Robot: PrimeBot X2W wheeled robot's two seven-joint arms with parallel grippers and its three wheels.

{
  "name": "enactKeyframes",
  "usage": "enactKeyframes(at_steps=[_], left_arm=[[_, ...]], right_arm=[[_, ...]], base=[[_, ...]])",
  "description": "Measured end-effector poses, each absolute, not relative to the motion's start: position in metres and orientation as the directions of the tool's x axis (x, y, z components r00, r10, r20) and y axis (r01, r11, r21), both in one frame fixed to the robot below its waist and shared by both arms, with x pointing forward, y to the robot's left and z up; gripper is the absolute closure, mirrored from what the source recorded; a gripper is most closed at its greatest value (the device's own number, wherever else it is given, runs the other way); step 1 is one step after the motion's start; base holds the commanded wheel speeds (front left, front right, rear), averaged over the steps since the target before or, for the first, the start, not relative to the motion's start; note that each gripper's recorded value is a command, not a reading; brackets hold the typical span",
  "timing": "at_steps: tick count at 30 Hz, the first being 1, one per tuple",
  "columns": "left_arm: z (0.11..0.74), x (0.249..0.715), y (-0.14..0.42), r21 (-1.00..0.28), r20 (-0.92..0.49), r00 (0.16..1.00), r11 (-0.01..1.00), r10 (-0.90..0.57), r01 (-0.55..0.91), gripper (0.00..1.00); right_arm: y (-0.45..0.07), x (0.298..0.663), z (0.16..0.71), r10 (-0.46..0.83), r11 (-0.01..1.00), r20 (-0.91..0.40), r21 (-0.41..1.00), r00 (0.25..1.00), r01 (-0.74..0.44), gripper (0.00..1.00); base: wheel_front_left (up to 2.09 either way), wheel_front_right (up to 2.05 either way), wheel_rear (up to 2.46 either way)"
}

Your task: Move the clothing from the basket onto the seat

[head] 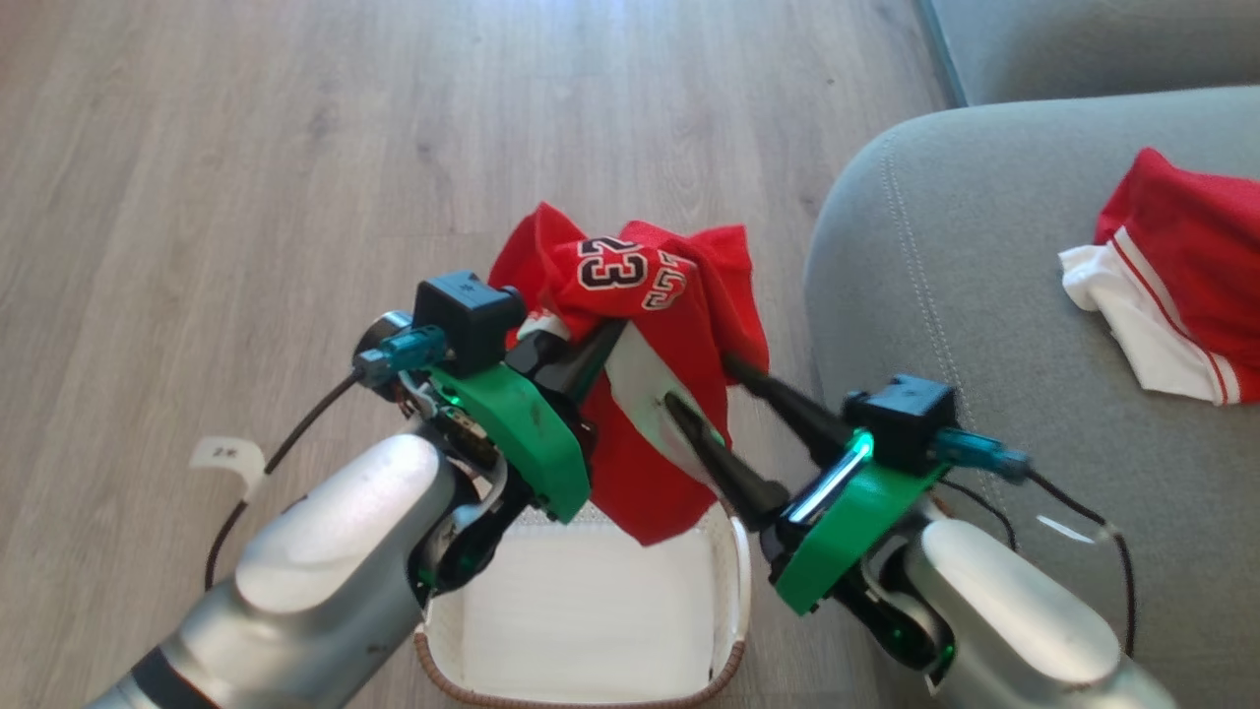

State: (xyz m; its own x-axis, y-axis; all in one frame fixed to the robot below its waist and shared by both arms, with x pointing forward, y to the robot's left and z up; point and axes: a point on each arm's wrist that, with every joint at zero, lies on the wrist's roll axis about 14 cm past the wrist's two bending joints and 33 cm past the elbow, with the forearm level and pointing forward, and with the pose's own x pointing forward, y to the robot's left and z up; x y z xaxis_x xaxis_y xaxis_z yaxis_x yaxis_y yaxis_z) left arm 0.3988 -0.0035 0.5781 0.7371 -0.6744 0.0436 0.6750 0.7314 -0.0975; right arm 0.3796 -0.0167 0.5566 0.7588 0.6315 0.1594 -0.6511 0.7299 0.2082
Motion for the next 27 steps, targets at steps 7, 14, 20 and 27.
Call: enactKeyframes(at_steps=[7,14,20,27], left_arm=[[0.578,0.384,-0.006,-0.093,0.038,0.721,0.716,-0.692,0.692,1.0],[0.579,0.373,-0.007,-0.089,0.034,0.716,0.711,-0.698,0.697,1.0],[0.579,0.37,-0.005,-0.089,0.029,0.72,0.716,-0.693,0.692,1.0],[0.576,0.372,-0.003,-0.09,0.023,0.726,0.721,-0.688,0.687,1.0]], right_arm=[[0.011,0.386,0.53,0.71,0.684,0.027,0.213,0.704,-0.698,0.0],[0.029,0.379,0.51,0.754,0.649,-0.067,0.227,0.654,-0.726,0.0],[0.038,0.384,0.518,0.766,0.634,-0.036,0.208,0.642,-0.745,1.0],[0.04,0.385,0.517,0.771,0.627,-0.032,0.217,0.636,-0.748,1.0]], base=[[0.0,0.0,0.0],[0.0,0.0,0.0],[0.0,0.0,0.0],[0.0,0.0,0.0]])
